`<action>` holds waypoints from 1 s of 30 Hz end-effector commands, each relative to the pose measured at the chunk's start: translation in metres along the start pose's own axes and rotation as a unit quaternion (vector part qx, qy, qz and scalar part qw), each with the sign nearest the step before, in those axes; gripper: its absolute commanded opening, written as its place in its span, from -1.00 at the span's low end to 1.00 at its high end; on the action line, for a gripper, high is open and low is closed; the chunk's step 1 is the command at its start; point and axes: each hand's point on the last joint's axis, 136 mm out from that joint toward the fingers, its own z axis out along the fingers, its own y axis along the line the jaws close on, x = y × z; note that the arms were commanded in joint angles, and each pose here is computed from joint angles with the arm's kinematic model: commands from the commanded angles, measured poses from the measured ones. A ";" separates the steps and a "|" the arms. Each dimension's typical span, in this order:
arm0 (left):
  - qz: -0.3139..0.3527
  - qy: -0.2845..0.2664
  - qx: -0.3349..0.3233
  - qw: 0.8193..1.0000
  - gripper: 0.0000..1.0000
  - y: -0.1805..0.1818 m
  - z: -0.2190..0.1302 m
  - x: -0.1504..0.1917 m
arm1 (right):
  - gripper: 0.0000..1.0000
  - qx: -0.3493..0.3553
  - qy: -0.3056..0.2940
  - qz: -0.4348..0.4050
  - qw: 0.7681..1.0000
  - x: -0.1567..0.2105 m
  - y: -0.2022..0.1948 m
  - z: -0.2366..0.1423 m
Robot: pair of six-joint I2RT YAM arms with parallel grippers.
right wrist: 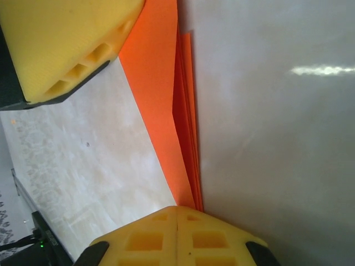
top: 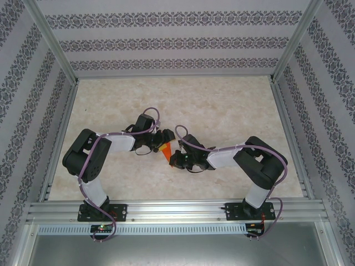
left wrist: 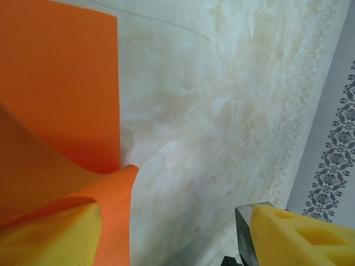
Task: Fold a paper plane with a square sheet of paper (pick it up from the middle)
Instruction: Fold the wing for the fifth time at the center of the table.
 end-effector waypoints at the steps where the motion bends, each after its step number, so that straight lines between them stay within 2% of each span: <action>1: -0.027 0.002 -0.066 0.997 0.45 0.041 0.004 0.002 | -0.93 0.092 0.069 0.012 0.993 0.044 -0.047 -0.006; 5: -0.029 0.006 -0.070 0.997 0.45 0.042 0.005 0.003 | -0.94 0.097 0.073 0.015 0.992 0.048 -0.051 -0.010; 9: -0.029 0.010 -0.074 0.997 0.45 0.045 0.005 0.004 | -0.93 0.077 0.059 0.003 0.995 0.039 -0.034 -0.015; 16: -0.030 0.018 -0.074 0.997 0.45 0.049 0.007 0.009 | -0.88 0.004 -0.040 -0.030 0.999 -0.013 0.029 -0.038; 21: -0.030 0.019 -0.072 0.997 0.45 0.048 0.007 0.009 | -0.86 -0.039 -0.077 -0.025 0.996 -0.038 0.054 -0.032; 27: -0.029 0.020 -0.068 0.997 0.45 0.045 0.007 0.008 | -0.87 -0.041 -0.116 0.019 0.992 -0.057 0.040 -0.009; 30: -0.028 0.021 -0.065 0.997 0.45 0.043 0.007 0.007 | -0.87 -0.030 -0.115 0.037 0.992 -0.057 0.024 0.001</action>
